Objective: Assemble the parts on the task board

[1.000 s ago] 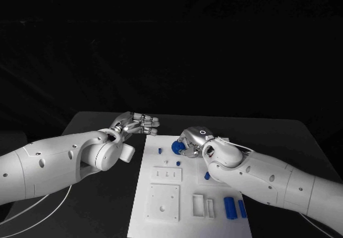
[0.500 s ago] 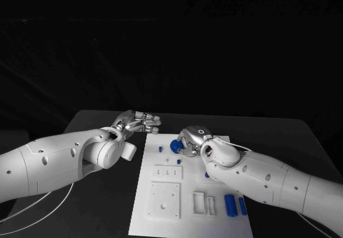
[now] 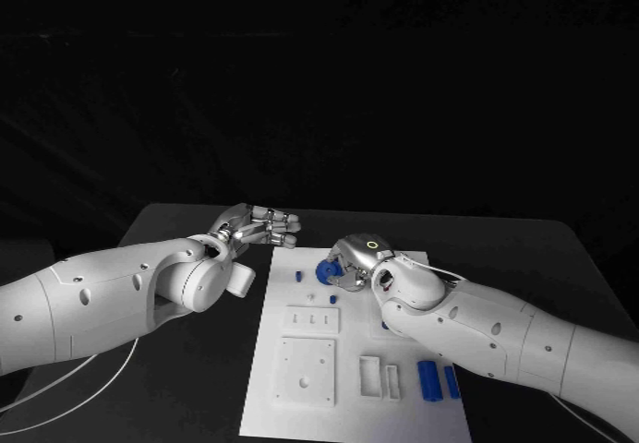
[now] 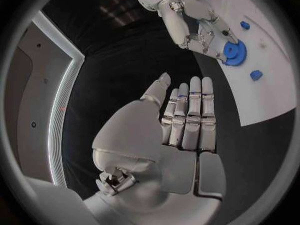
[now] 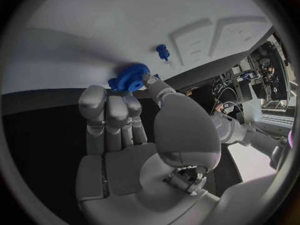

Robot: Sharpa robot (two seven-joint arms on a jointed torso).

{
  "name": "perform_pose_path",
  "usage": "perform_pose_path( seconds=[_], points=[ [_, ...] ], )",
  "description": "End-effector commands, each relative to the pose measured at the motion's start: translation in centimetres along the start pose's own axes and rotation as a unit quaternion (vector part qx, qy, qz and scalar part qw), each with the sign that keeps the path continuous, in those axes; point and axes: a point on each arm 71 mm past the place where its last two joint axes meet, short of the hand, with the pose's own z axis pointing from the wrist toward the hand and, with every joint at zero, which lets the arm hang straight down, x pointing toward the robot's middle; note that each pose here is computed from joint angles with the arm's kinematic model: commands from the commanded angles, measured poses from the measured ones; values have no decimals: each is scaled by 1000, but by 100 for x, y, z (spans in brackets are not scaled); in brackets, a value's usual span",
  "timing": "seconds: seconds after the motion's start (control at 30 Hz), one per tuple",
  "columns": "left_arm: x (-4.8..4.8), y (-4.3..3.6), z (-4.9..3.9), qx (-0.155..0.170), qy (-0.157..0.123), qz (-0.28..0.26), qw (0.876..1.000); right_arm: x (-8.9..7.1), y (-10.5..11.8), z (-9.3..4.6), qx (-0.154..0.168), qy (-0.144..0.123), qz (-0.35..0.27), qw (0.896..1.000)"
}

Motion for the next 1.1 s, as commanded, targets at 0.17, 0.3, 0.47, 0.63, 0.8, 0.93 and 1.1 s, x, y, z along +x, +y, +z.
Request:
perform_pose_path(
  seconds=[0.17, 0.3, 0.47, 0.63, 0.8, 0.93, 1.1],
  points=[
    [28, -17, 7, 4, 9, -1, 1000, 35, 18, -2, -7, 12, 6, 1000],
    [28, -17, 8, 4, 9, -1, 1000, 40, 12, -1, -6, 15, 9, 1000],
    [28, -17, 8, 4, 9, -1, 1000, 49, 0, 0, -3, 20, 12, 1000],
    [28, -17, 8, 4, 10, -1, 1000, 64, -30, 2, 2, 27, 17, 999],
    [25, -16, 9, 4, 9, -1, 1000, 72, -60, -2, 7, 31, 20, 999],
    [19, -12, 8, 2, 9, -1, 1000, 72, -86, -13, 10, 33, 29, 999],
    [18, -8, 8, -1, 10, -1, 1000, 59, -93, -34, 11, 31, 38, 999]
  ],
)
